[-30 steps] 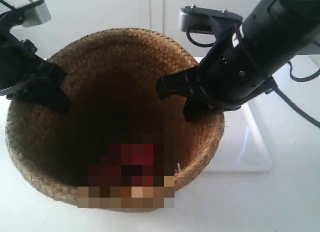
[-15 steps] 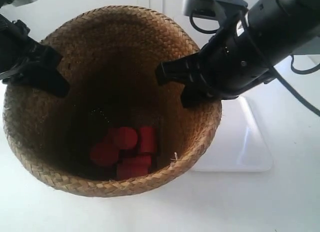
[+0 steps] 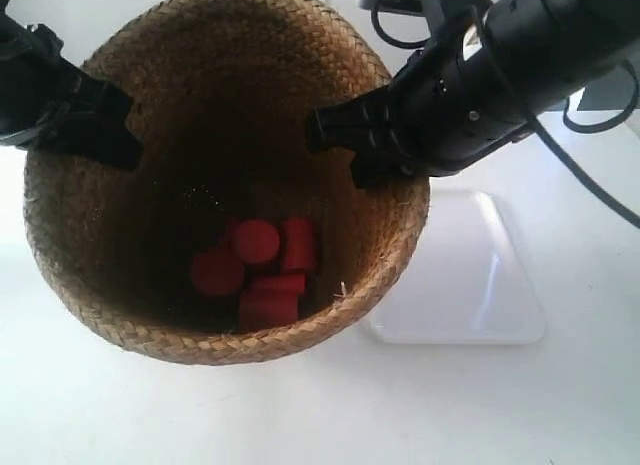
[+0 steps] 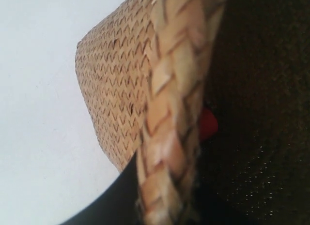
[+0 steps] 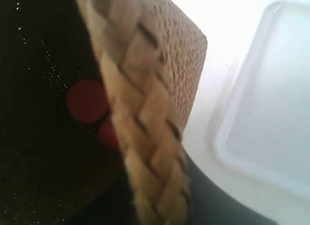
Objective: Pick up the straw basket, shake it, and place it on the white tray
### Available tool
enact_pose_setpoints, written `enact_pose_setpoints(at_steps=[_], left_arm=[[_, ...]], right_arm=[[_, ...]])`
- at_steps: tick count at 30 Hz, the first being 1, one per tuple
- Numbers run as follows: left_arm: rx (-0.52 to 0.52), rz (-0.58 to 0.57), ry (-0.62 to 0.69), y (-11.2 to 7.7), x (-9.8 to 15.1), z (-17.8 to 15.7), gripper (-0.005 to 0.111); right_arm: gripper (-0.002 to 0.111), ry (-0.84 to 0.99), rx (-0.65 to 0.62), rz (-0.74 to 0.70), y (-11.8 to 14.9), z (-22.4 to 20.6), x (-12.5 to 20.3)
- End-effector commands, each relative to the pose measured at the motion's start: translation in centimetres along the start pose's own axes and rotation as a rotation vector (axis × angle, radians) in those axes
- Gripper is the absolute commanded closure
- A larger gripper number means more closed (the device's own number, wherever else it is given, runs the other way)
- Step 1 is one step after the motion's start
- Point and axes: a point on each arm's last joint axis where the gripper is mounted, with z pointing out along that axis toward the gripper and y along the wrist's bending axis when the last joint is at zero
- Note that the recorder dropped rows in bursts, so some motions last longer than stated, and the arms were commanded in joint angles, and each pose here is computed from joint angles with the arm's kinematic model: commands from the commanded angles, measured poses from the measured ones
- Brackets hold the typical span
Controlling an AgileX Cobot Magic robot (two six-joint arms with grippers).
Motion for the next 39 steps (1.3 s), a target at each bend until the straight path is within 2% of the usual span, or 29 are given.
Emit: enact_pose_setpoints(at_steps=[1,6,17,18,19,20,21,22,23,24,27,32,33,34,35,36,37,38,39], left_arm=[[0.026,0.002,0.048,-0.1,0.8,0.8,0.107],[0.016,0.001,0.009,0.0,0.5,0.7,0.107],[0.001,0.015,0.04,0.2,0.7,0.9,0.107],[0.015,0.008,0.046,-0.1,0.5,0.4,0.107],[0.109,0.049,0.036,-1.9,0.0,-2.6,0.107],[0.147,0.122,0.0,-2.9,-0.2,-4.4,0.107],[0.104,0.148,-0.086,-3.0,-0.1,-5.0,0.107],[0.054,0.091,-0.069,-2.2,0.3,-3.8,0.107],[-0.008,0.053,0.076,-0.6,1.3,-1.2,0.107],[-0.002,0.053,0.121,-0.4,1.5,-0.4,0.107],[0.079,0.067,0.049,-1.4,0.9,-1.0,0.107],[0.074,0.078,0.039,-1.6,0.9,-1.8,0.107],[0.168,0.112,0.044,-3.3,0.4,-4.3,0.107],[0.195,0.194,-0.006,-4.4,0.1,-6.7,0.107],[0.102,0.206,-0.086,-3.8,0.0,-7.1,0.107],[0.043,0.13,-0.08,-2.9,0.1,-6.0,0.107],[-0.014,0.075,-0.001,-1.6,0.6,-4.3,0.107],[-0.041,0.067,0.084,-0.6,1.2,-3.0,0.107],[-0.033,0.066,0.122,-0.3,1.4,-2.2,0.107]], right_arm=[[0.108,0.007,0.012,-0.038,-0.3,1.0,0.4],[0.108,-0.008,0.014,-0.037,-0.5,1.6,0.4],[0.108,0.02,0.015,-0.029,-0.5,2.5,0.6],[0.108,0.037,0.014,-0.034,-0.4,2.0,0.4],[0.108,0.05,-0.029,-0.066,0.6,-1.5,-0.2],[0.108,-0.015,-0.07,-0.116,1.5,-4.1,-0.6],[0.108,-0.171,-0.054,-0.131,1.7,-5.3,-0.7],[0.108,-0.153,-0.019,-0.095,1.0,-4.0,-0.2],[0.108,0.022,0.041,-0.061,-0.2,-1.0,0.9],[0.108,0.064,0.043,-0.061,-0.3,-0.4,1.1],[0.108,-0.003,-0.017,-0.061,0.3,-0.5,0.6],[0.108,0.017,-0.032,-0.045,0.4,-0.3,0.7],[0.108,0.012,-0.13,-0.069,1.9,-3.4,-0.2],[0.108,-0.066,-0.206,-0.133,3.0,-6.6,-0.7],[0.108,-0.212,-0.161,-0.169,3.1,-7.9,-1.0],[0.108,-0.185,-0.086,-0.119,2.3,-6.2,-0.7],[0.108,-0.094,-0.021,-0.076,1.4,-4.1,-0.2],[0.108,-0.013,0.02,-0.074,0.7,-2.9,0.3],[0.108,0.038,0.027,-0.081,0.6,-1.9,0.6]])
